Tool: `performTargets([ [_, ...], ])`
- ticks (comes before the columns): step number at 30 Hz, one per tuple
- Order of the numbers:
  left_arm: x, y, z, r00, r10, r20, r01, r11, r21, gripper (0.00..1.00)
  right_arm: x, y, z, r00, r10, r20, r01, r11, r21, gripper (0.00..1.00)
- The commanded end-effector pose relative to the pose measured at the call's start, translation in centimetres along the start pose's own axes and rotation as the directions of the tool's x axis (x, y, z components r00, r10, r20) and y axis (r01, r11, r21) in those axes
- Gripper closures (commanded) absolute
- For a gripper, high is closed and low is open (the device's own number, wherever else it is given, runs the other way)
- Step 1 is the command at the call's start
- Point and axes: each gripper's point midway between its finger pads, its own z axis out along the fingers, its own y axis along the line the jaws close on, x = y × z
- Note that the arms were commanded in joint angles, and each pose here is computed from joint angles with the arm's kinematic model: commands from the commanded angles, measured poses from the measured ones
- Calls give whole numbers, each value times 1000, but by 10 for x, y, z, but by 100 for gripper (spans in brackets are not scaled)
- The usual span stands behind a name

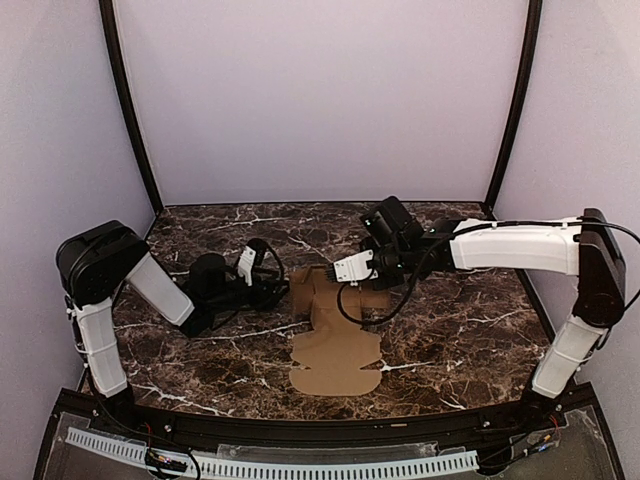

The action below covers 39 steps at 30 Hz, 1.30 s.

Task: Fold the paper box

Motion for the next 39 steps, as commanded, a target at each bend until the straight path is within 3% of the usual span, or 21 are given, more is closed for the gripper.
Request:
performTargets([
  [1,-2,-29,3,1000,12,-1,-11,983,182,39,-1,-32,-15,999,38,-1,-38,986,160,100],
  [9,-11,-25,12,1000,23,13,-24,985,171,39,-5,-61,-18,1000,-20,8,15,937,348,100],
  [18,-10,-31,14,1000,1,14,-3,978,207,37,1,-32,-16,998,-61,-2,55,898,437,100],
  [28,19,-65,27,990,87,-110,-55,961,270,34,1,-10,-26,998,-70,1,61,885,462,100],
  [39,26,-80,36,983,130,-128,-97,967,237,33,6,12,-24,996,-89,-12,86,899,429,100],
])
